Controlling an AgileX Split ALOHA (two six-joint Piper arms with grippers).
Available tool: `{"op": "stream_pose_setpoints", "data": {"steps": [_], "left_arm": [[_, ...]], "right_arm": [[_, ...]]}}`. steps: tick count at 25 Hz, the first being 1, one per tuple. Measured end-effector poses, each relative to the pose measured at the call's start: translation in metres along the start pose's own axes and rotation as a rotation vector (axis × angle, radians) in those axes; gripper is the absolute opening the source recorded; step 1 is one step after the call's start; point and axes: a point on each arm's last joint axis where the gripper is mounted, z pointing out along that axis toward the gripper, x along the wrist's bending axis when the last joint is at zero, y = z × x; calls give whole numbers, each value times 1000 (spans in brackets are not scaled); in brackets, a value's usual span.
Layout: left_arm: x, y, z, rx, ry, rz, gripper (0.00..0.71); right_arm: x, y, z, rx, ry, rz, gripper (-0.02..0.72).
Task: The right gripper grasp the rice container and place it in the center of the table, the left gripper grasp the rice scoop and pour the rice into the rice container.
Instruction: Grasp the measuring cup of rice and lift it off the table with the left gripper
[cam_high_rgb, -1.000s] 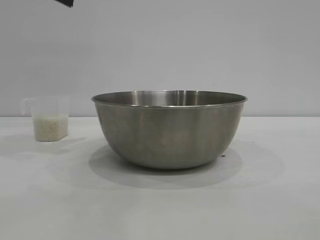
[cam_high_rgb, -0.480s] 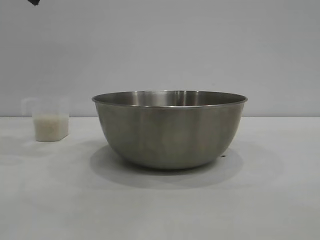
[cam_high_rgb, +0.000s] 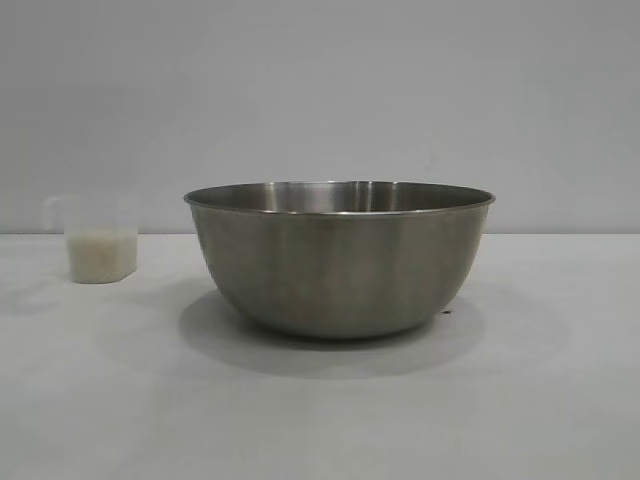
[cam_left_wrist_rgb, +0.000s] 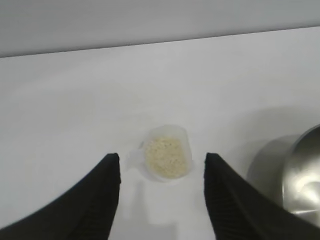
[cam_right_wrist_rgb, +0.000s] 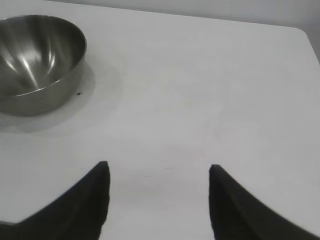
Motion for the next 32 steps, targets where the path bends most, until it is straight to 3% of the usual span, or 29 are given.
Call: {"op": "stream_pose_setpoints", "data": {"steps": [6,16,32], "left_arm": [[3,-35,3,-18,21,-20,327],[10,-88,13,-139,54,-26,327],[17,-141,20,-485,105,21,327]], "right_arm": [[0,0,0,0,1,1,378],[0,0,0,0,1,1,378],[0,0,0,0,1,1,378]]}}
